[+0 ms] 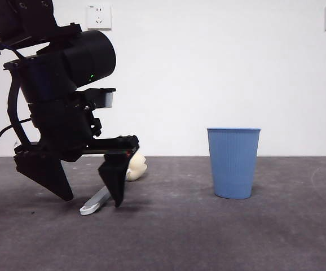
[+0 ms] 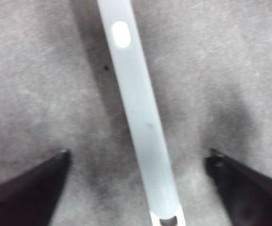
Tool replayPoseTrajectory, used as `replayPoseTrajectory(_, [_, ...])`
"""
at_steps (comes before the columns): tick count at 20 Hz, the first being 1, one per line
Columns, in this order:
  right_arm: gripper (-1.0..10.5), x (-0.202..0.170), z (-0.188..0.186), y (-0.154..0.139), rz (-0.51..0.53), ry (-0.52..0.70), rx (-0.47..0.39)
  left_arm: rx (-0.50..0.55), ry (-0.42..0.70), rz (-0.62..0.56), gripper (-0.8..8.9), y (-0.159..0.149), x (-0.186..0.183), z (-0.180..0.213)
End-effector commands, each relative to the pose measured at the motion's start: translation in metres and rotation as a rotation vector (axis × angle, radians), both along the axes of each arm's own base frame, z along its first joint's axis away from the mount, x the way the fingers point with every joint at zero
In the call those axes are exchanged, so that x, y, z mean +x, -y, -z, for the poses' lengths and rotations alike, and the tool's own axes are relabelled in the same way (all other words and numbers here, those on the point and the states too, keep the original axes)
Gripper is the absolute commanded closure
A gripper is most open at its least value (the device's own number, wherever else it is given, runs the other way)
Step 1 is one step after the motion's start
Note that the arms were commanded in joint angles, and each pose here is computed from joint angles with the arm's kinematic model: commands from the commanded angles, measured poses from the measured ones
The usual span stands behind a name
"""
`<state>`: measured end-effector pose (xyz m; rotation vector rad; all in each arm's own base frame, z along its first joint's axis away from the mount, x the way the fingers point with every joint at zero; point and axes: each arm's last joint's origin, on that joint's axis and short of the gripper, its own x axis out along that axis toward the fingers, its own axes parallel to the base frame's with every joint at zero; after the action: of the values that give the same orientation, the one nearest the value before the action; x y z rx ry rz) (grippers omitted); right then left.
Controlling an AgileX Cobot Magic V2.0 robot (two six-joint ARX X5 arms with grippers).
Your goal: Pick up the cup brush,pick up the cup,insert the brush into the cup,clean the cup,put the cup brush back,put the cup back to the fixed position on the table
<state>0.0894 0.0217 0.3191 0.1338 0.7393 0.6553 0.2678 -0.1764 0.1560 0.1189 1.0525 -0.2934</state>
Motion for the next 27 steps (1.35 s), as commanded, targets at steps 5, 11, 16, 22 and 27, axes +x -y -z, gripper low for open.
replayPoseTrajectory(5, [3.5,0.000,-0.001,0.000,0.004,0.001,0.004,0.005,-0.044,0.005,8.26,0.002,-0.004,0.004])
replayPoseTrajectory(11, [3.5,0.000,-0.001,0.000,0.028,-0.025,0.027,0.017,-0.046,0.009,8.26,0.000,-0.006,-0.015])
replayPoseTrajectory(16, [3.5,0.010,0.001,-0.002,0.027,-0.045,0.035,-0.025,0.034,0.036,8.26,-0.008,-0.019,-0.055])
replayPoseTrajectory(22, [3.5,0.053,0.026,-0.011,0.009,-0.042,0.054,-0.105,0.132,0.106,8.26,-0.035,-0.060,-0.117])
replayPoseTrajectory(27, [3.5,0.080,0.082,-0.038,0.058,0.003,-0.032,-0.123,0.188,0.126,8.26,-0.062,-0.100,-0.150])
